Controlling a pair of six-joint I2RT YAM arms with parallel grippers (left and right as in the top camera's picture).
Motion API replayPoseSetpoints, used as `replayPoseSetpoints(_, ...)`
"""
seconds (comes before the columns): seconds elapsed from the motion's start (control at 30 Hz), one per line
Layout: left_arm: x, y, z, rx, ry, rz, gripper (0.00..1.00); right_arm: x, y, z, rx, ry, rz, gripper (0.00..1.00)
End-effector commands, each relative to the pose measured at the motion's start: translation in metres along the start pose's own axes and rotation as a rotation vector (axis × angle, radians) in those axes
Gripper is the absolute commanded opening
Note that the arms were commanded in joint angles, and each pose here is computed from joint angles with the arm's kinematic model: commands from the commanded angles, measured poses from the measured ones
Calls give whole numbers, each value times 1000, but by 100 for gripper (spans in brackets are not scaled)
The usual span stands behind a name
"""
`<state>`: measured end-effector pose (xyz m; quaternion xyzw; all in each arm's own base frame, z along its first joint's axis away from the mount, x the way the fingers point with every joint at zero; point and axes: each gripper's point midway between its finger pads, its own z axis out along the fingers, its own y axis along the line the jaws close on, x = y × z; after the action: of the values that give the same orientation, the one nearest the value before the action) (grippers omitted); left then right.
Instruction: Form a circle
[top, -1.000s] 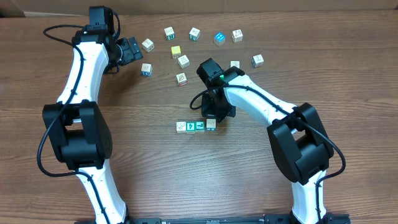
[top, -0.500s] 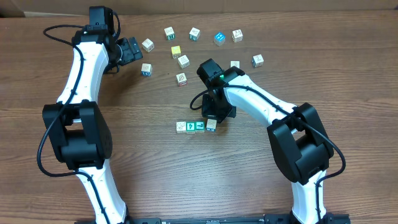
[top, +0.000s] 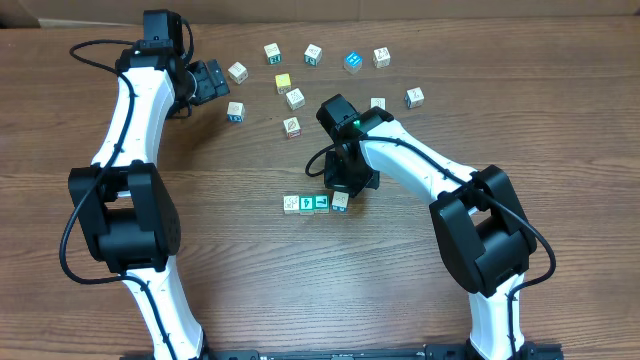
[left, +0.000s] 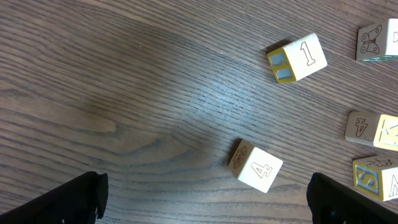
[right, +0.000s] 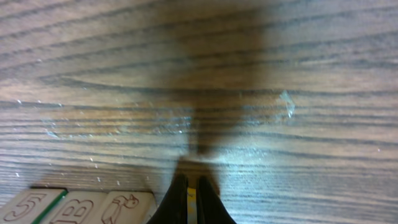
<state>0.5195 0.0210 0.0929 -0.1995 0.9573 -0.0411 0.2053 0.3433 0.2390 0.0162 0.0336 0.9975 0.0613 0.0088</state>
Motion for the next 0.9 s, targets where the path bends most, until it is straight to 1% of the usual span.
replayPoseSetpoints(0.0, -4, -6, -5, 13, -15, -14, 100, -2, 2, 3, 0, -14, -10, 4)
replayPoseSetpoints(0.37, -4, -6, -5, 13, -15, -14, 100, -21, -7, 1, 42, -100, 6, 5)
replayPoseSetpoints(0.47, -4, -6, -5, 13, -15, -14, 100, -22, -10, 1, 48, -98, 13, 8)
replayPoseSetpoints(0.87, -4, -6, -5, 13, -14, -14, 100, -16, -29, 0, 86, -51, 43, 8)
